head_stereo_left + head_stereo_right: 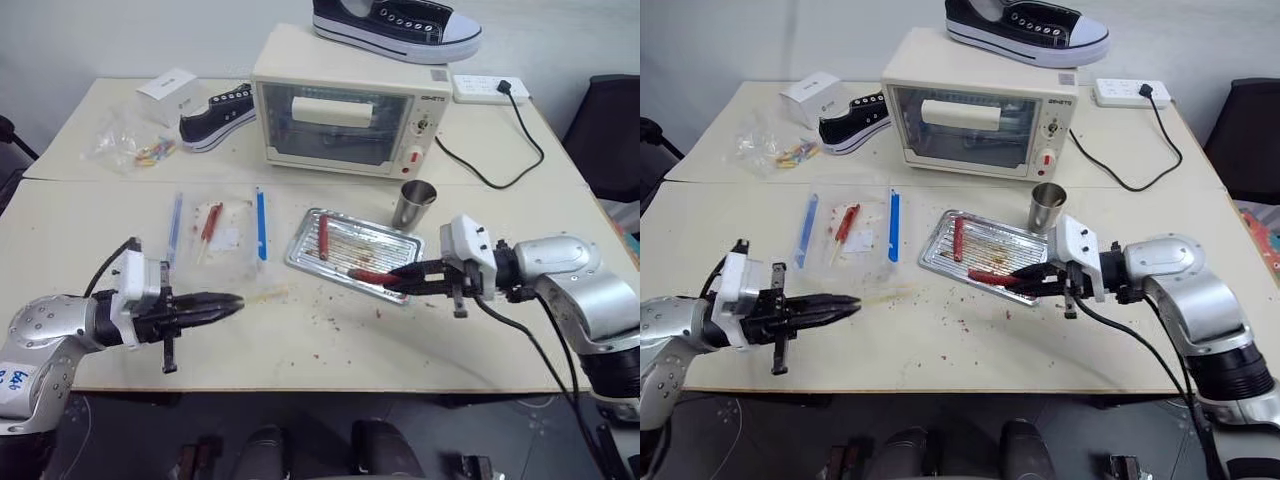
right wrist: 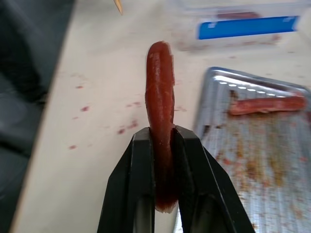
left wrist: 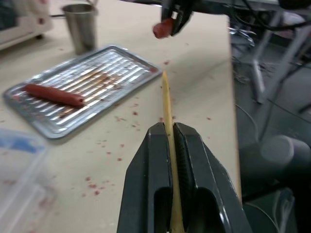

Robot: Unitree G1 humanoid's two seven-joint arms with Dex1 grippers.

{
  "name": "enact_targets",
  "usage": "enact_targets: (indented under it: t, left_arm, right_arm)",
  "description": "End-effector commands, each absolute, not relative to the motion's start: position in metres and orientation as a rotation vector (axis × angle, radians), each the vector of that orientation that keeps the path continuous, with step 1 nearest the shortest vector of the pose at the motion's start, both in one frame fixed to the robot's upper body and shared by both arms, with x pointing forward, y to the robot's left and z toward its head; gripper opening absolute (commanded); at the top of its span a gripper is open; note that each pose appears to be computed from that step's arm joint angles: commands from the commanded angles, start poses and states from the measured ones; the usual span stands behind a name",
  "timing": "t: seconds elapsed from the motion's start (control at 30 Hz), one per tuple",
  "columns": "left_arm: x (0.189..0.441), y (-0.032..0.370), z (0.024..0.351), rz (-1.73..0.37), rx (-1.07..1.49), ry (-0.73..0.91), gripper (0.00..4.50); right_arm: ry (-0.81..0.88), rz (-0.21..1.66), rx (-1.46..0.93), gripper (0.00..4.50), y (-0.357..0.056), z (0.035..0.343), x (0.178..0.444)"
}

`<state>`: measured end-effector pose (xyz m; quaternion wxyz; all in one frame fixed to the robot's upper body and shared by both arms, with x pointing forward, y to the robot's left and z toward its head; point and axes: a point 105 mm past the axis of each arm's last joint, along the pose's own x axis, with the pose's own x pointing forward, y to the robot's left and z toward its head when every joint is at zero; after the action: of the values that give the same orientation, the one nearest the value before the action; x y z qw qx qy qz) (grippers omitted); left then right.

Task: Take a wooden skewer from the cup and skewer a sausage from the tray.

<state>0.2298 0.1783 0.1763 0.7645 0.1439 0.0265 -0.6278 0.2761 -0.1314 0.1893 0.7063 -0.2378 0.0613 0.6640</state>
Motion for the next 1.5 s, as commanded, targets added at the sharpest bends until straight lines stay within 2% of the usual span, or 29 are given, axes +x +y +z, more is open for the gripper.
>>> enact_targets:
  t: [0.03, 0.4, 1.5]
  left_arm:
    - [0.232, 0.176, 0.185, -1.417, 0.354, 0.033, 0.0]
    - [0.241, 0.16, 0.19, -1.456, 0.319, -0.021, 0.0]
    - [0.238, 0.139, 0.193, -1.52, 0.265, -0.058, 0.0]
  right_arm:
    - [0.11, 1.539, -0.577, 0.52, -0.131, 0.203, 0.267]
    - [0.114, 1.579, -0.541, 0.52, -0.117, 0.204, 0.254]
    - [0.144, 1.611, -0.516, 0.52, -0.104, 0.198, 0.256]
